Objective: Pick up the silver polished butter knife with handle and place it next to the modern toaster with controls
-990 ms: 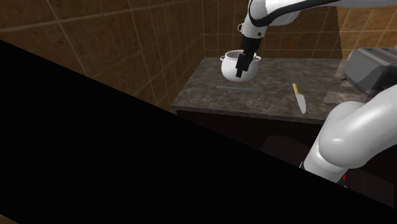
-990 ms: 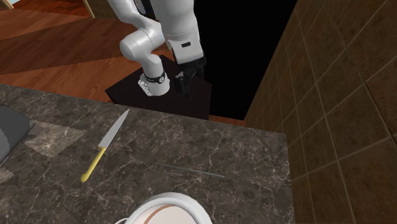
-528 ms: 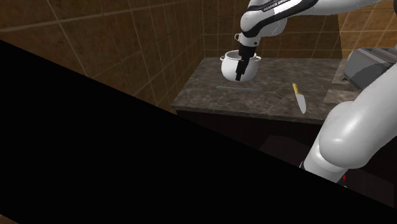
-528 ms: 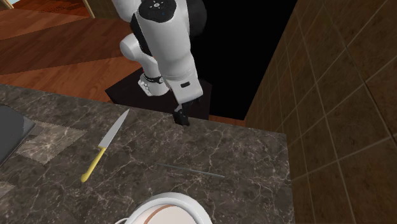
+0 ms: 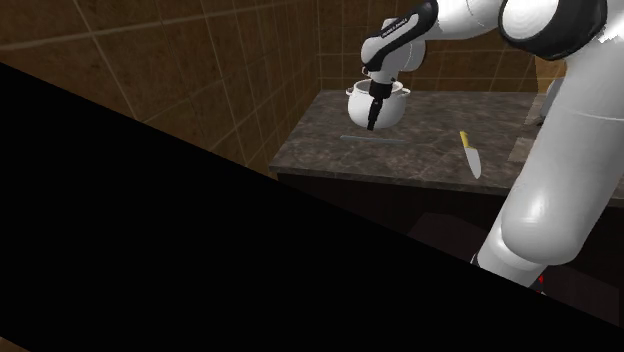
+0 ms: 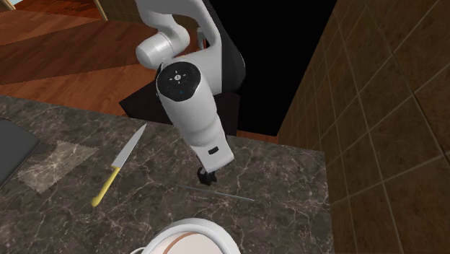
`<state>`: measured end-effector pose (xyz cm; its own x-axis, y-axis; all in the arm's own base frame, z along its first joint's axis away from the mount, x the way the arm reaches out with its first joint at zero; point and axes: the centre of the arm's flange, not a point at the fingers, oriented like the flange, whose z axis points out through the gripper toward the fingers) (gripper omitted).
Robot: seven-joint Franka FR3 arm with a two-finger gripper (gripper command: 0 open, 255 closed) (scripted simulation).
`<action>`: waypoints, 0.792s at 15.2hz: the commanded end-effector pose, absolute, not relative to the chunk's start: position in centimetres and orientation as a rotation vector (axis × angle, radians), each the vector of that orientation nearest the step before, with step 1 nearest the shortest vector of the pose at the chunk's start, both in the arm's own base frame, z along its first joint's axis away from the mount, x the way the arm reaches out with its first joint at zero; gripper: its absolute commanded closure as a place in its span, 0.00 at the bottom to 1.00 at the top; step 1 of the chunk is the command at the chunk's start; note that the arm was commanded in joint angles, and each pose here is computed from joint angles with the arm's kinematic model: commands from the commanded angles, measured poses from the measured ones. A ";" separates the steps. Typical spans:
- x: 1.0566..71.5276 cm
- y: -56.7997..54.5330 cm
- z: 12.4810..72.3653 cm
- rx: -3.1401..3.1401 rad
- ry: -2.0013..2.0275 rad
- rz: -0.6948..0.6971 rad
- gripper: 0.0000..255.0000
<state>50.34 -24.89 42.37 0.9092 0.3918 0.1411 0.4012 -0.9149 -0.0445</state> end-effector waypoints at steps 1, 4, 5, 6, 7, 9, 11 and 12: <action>51.6 -26.2 40.9 -2.988 -0.672 -0.197 0.00; 54.1 -28.5 38.8 -2.974 -0.737 -0.194 0.00; 55.0 -29.2 38.1 -2.969 -0.758 -0.193 0.00; 55.1 -29.3 38.0 -2.969 -0.760 -0.192 0.00; 55.1 -29.2 37.5 -2.969 -0.760 -0.192 0.00; 55.2 -29.1 36.5 -2.969 -0.760 -0.192 0.00; 55.3 -29.0 35.4 -2.969 -0.760 -0.192 0.00; 55.4 -29.0 34.9 -2.969 -0.760 -0.192 0.00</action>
<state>55.33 -28.93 35.39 0.8699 0.4735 0.1384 0.4824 -0.8751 -0.0379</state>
